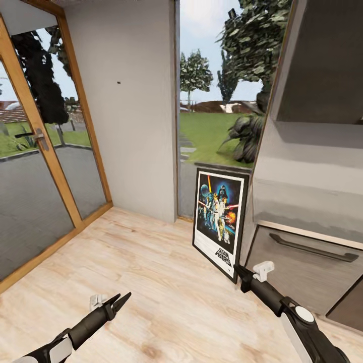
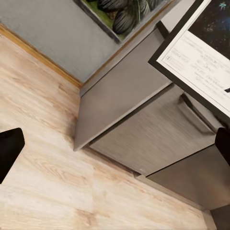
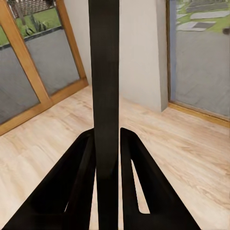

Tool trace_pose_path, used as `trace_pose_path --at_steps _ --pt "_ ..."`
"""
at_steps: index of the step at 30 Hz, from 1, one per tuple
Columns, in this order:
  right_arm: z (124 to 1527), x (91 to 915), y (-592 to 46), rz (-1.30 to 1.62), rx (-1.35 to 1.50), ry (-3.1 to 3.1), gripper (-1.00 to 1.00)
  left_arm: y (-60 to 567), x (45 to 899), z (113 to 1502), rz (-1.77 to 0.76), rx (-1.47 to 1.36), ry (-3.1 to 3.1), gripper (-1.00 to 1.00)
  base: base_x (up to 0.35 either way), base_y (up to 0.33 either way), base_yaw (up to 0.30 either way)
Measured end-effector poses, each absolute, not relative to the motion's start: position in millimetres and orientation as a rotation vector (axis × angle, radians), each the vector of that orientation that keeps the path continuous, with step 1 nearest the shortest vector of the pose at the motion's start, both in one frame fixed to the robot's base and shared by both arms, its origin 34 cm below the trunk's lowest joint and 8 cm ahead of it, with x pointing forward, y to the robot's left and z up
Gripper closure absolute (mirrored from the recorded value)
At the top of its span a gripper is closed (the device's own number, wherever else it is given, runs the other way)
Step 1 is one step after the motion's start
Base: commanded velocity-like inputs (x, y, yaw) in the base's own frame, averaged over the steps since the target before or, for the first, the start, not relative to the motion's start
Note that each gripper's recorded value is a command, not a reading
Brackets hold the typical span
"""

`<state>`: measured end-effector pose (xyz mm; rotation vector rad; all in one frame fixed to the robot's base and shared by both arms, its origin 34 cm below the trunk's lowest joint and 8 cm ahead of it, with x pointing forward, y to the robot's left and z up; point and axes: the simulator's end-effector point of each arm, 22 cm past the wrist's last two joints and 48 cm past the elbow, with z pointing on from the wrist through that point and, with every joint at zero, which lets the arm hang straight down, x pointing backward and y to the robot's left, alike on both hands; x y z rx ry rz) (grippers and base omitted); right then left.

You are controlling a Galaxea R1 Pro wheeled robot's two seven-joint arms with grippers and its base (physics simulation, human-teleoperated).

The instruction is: Pick up the poster from the kitchen countertop and hang it on one of the wall nails in the kitchen.

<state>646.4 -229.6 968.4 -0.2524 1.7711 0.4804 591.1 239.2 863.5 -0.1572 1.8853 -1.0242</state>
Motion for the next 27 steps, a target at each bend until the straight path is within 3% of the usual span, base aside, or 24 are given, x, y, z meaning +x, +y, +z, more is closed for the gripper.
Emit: trace_pose_path --at_steps 27 --pt "985.1 646.8 -229.0 0.476 -0.263 1.742 1.00 239.6 595.3 878.5 -1.020 -0.141 1.858 -1.00 0.220 0.234 0.000"
